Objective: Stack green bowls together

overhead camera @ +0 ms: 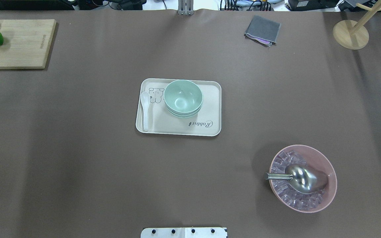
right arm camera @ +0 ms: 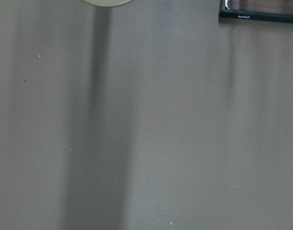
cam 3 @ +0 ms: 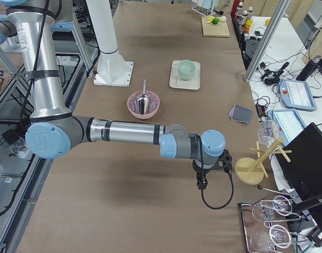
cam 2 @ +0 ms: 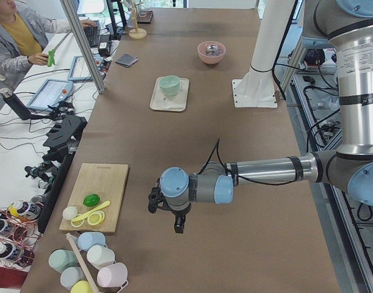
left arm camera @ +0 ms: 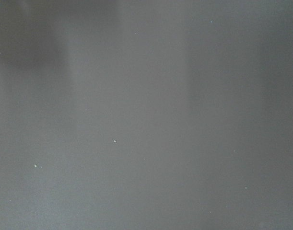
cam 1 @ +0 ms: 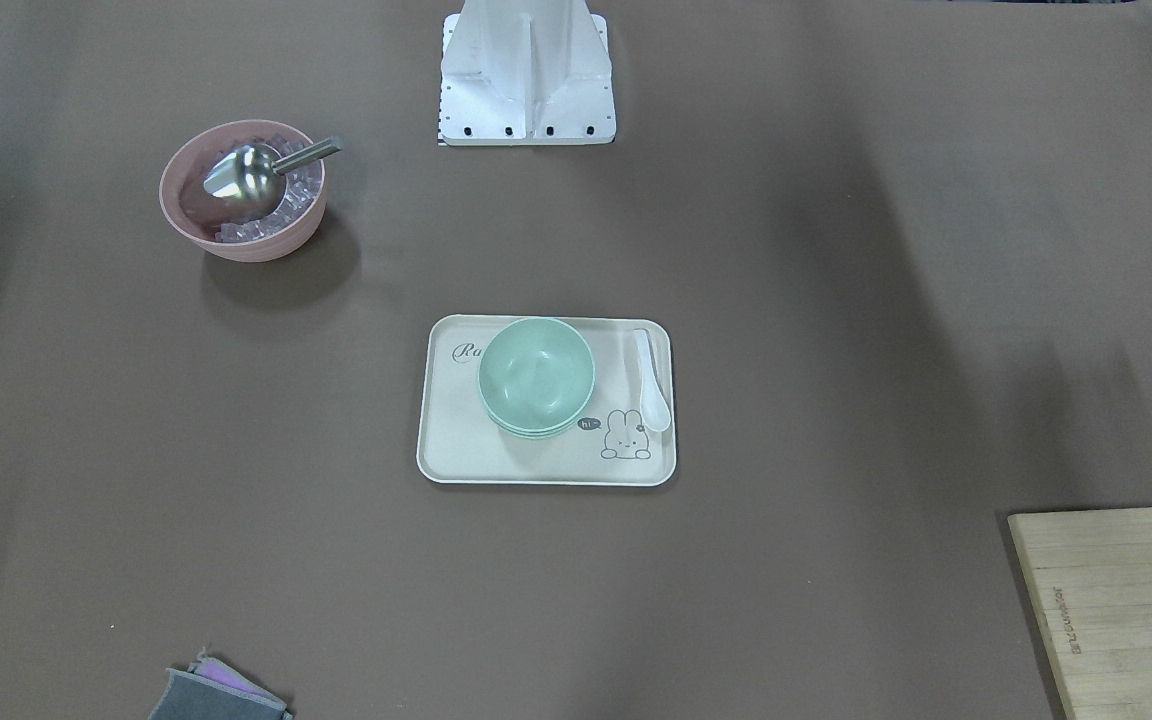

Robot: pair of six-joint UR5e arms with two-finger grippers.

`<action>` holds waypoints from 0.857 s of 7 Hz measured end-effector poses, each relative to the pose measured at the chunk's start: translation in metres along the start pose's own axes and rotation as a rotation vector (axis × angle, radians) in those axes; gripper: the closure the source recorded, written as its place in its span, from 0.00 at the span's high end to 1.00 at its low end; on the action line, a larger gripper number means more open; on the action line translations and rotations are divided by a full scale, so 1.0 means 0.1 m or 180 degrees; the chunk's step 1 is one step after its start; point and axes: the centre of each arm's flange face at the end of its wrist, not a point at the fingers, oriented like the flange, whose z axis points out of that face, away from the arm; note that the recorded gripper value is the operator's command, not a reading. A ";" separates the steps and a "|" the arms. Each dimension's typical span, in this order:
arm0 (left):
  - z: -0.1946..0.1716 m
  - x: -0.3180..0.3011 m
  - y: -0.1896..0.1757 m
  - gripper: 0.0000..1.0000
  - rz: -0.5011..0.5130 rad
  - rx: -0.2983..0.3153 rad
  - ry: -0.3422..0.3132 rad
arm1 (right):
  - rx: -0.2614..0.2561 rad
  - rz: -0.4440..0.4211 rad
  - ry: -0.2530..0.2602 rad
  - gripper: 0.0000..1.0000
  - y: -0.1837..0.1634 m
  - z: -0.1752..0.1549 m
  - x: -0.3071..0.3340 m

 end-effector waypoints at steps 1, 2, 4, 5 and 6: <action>-0.02 0.02 -0.01 0.98 0.0015 0.0012 0.0007 | 0.0000 0.0000 0.0001 1.00 0.00 0.00 0.00; -0.04 0.05 -0.02 0.98 0.0037 0.0030 0.0010 | 0.0000 0.0000 0.0001 1.00 0.00 0.00 0.00; -0.06 0.06 -0.06 0.98 0.0057 0.0044 0.0009 | 0.0002 -0.0003 0.0002 1.00 0.00 0.00 0.00; -0.05 0.06 -0.05 0.98 0.0054 0.0040 0.0009 | 0.0003 -0.0004 0.0003 1.00 0.00 0.00 0.00; -0.05 0.06 -0.05 0.98 0.0046 0.0034 0.0009 | 0.0002 -0.0003 0.0005 1.00 0.00 0.00 0.00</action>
